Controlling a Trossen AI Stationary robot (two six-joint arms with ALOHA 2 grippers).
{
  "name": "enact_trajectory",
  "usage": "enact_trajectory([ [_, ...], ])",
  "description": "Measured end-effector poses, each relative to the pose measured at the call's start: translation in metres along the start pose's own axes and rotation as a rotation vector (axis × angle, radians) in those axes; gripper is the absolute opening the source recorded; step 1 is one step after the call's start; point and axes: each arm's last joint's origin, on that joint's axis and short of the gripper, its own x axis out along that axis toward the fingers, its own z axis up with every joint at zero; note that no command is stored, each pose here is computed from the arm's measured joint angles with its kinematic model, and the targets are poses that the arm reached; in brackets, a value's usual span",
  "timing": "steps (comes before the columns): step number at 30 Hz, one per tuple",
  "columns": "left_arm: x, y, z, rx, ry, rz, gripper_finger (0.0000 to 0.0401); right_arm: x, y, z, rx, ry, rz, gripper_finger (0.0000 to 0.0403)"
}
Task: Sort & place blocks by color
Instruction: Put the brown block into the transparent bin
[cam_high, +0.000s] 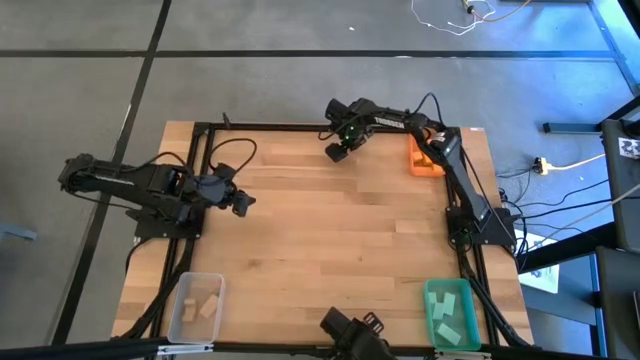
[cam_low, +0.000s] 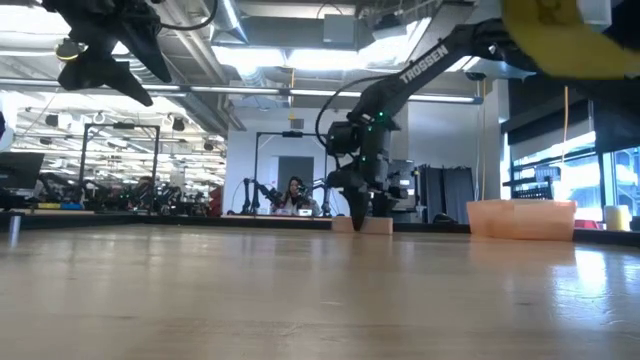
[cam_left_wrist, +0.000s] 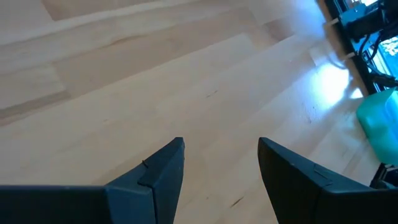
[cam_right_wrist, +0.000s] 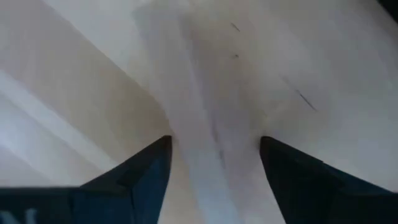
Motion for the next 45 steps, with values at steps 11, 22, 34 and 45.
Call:
enact_trajectory([
  [11, 0.000, 0.000, 0.000, 0.034, 0.003, -0.001, 0.0194, 0.003, -0.001, 0.000, -0.050, 0.010, -0.008, 0.0147],
  [22, 0.000, 0.000, 0.000, 0.055, -0.011, 0.005, 0.0194, 0.000, 0.003, -0.002, -0.300, 0.021, -0.012, 0.0057],
  [34, 0.000, 0.001, 0.003, 0.424, -0.094, 0.064, 0.0194, -0.061, 0.073, -0.001, -0.577, -0.036, 0.238, 0.0057],
  [45, 0.000, -0.019, 0.013, 0.750, -0.256, -0.035, 0.0194, -0.121, 0.161, -0.033, -0.823, -0.193, 0.368, 0.0057],
])
